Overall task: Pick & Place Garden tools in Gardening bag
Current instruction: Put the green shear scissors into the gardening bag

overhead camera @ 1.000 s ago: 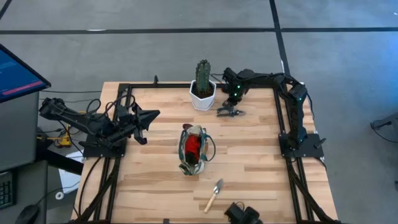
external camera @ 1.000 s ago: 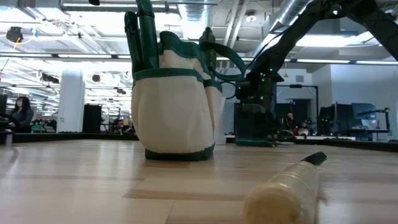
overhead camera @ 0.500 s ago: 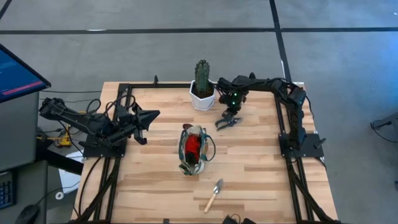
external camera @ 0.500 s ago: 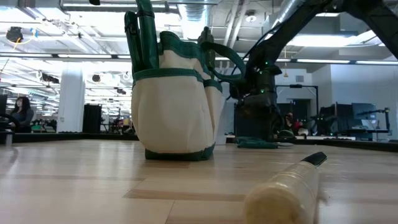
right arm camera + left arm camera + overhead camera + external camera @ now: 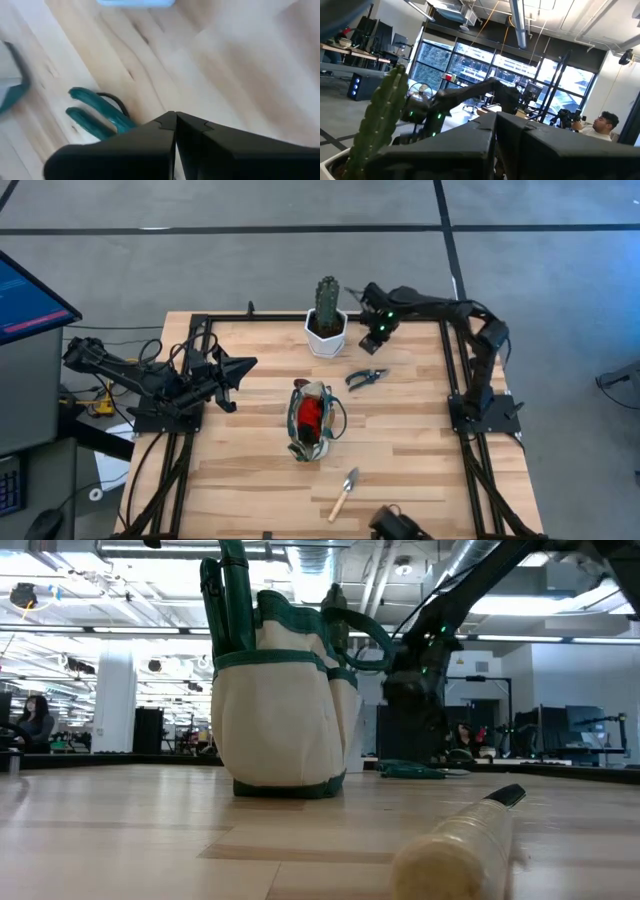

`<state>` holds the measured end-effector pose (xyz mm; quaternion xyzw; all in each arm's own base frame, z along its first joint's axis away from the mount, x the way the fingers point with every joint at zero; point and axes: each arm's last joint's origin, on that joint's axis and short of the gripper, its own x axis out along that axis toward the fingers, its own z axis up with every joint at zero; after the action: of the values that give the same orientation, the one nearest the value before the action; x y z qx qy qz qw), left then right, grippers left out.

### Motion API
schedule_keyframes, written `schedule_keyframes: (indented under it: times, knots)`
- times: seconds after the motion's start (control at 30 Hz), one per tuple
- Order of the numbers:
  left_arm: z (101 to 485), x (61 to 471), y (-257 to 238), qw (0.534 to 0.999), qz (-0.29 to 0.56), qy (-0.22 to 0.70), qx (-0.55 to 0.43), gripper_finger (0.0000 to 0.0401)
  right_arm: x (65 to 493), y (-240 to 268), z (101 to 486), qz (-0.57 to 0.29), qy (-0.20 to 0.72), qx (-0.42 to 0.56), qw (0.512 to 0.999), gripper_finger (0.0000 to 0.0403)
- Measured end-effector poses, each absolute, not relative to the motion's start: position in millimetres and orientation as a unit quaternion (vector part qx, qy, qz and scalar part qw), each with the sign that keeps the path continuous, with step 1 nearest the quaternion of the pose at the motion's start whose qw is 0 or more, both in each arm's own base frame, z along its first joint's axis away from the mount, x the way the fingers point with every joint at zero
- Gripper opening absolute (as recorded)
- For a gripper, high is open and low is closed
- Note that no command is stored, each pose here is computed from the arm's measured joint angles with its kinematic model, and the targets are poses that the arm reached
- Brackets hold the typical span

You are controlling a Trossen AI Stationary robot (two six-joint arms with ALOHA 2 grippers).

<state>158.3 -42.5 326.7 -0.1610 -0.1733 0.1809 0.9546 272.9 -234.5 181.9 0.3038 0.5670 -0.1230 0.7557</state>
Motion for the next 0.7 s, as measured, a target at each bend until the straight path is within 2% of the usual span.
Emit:
schedule_keyframes:
  times: [0.3, 0.7]
  knots:
    - [327, 158, -43, 0.955, 0.181, -0.173, -0.16, 0.0001, 242, -223, 248, -0.12, 0.528, 0.242, 0.805, 0.0]
    - [327, 158, -43, 0.955, 0.181, -0.173, -0.159, 0.0001, 213, -176, 329, -0.121, 0.434, 0.151, 0.88, 0.0]
